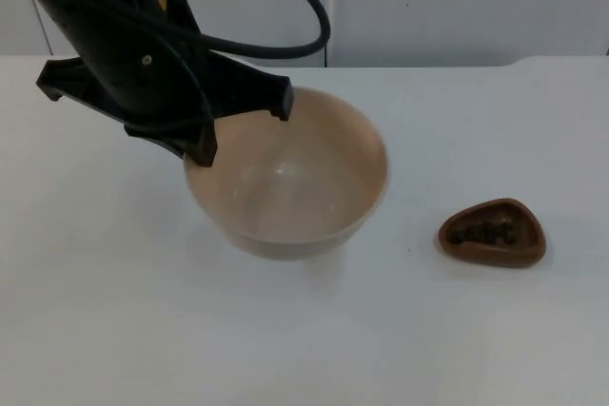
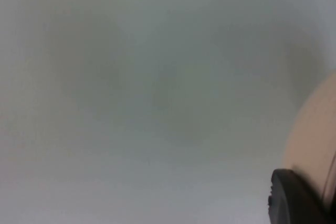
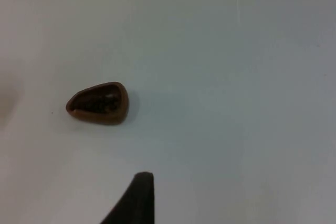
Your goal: Pick up the bowl with the left hand and pour the coffee beans from the cup into the bowl with the right hand.
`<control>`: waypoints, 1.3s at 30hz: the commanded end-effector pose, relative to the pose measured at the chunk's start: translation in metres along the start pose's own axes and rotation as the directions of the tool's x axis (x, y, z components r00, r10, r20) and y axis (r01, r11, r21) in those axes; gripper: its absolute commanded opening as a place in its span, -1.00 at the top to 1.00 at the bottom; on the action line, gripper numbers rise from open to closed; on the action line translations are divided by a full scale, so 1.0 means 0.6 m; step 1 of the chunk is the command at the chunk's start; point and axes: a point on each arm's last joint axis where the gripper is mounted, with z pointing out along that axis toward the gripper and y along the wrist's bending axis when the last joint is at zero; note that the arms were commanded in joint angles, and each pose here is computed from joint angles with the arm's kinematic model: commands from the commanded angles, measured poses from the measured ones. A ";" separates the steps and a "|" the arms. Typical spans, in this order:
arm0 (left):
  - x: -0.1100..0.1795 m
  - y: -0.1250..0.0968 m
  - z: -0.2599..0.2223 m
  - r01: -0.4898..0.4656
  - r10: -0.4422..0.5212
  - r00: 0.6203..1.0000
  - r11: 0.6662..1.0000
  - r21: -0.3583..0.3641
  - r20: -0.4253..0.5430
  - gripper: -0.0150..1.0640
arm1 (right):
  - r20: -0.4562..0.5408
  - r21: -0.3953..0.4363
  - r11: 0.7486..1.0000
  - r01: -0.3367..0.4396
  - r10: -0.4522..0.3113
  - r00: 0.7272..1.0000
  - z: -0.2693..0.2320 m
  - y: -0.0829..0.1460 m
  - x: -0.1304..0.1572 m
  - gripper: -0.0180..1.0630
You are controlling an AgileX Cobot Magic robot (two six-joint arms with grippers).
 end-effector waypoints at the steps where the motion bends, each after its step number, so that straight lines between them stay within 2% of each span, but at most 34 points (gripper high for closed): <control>1: -0.005 -0.006 -0.008 0.016 -0.017 0.999 1.000 0.023 0.028 0.98 | 0.027 -0.012 1.000 -0.010 0.011 1.000 -0.004 0.003 -0.004 -0.98; 9: -0.005 -0.006 -0.008 0.018 -0.018 0.999 1.000 0.024 0.027 0.98 | -0.023 -0.029 0.999 -0.022 0.022 0.999 -0.002 0.005 -0.065 -0.98; 11: -0.005 -0.007 -0.008 0.021 -0.022 0.999 0.999 0.026 0.026 0.98 | -0.086 -0.028 0.999 -0.026 0.023 0.996 0.017 0.004 -0.101 -0.98; 12: -0.005 -0.007 -0.008 0.021 -0.022 0.999 0.999 0.026 0.026 0.98 | -0.086 -0.028 0.999 -0.026 0.023 0.996 0.017 0.004 -0.101 -0.98; 14: -0.005 -0.007 -0.008 0.021 -0.022 0.999 0.999 0.026 0.026 0.98 | -0.151 -0.026 0.999 -0.029 0.024 0.988 0.040 0.003 -0.124 -0.98; 17: -0.004 -0.008 -0.008 0.030 -0.031 0.999 0.999 0.033 0.023 0.98 | -0.273 -0.041 0.998 -0.053 0.039 0.961 0.089 0.005 -0.159 -0.98; 19: -0.004 -0.008 -0.008 0.032 -0.033 0.999 0.999 0.034 0.022 0.98 | -0.307 -0.048 0.997 -0.063 0.046 0.951 0.105 0.007 -0.168 -0.98; 23: -0.004 -0.008 -0.008 0.032 -0.033 0.999 0.999 0.034 0.022 0.98 | -0.450 -0.082 0.992 -0.092 0.046 0.892 0.183 0.012 -0.199 -0.98; 24: -0.004 -0.008 -0.008 0.032 -0.033 0.999 0.999 0.034 0.022 0.98 | -0.450 -0.082 0.992 -0.092 0.046 0.892 0.183 0.012 -0.199 -0.98; 28: -0.004 -0.008 -0.008 0.032 -0.033 0.999 0.999 0.034 0.022 0.98 | -0.543 -0.105 0.990 -0.098 0.025 0.839 0.267 0.014 -0.229 -0.98; 32: -0.004 -0.008 -0.008 0.030 -0.031 0.999 0.999 0.033 0.023 0.98 | -0.573 -0.114 0.987 -0.112 0.027 0.819 0.312 0.016 -0.248 -0.98; 35: -0.004 -0.008 -0.008 0.030 -0.031 0.999 0.999 0.033 0.023 0.98 | -0.591 -0.129 0.987 -0.094 -0.001 0.807 0.341 0.024 -0.259 -0.98; 39: -0.004 -0.008 -0.008 0.030 -0.031 0.999 0.999 0.033 0.023 0.98 | -0.628 -0.135 0.989 -0.066 -0.034 0.778 0.393 0.051 -0.272 -0.98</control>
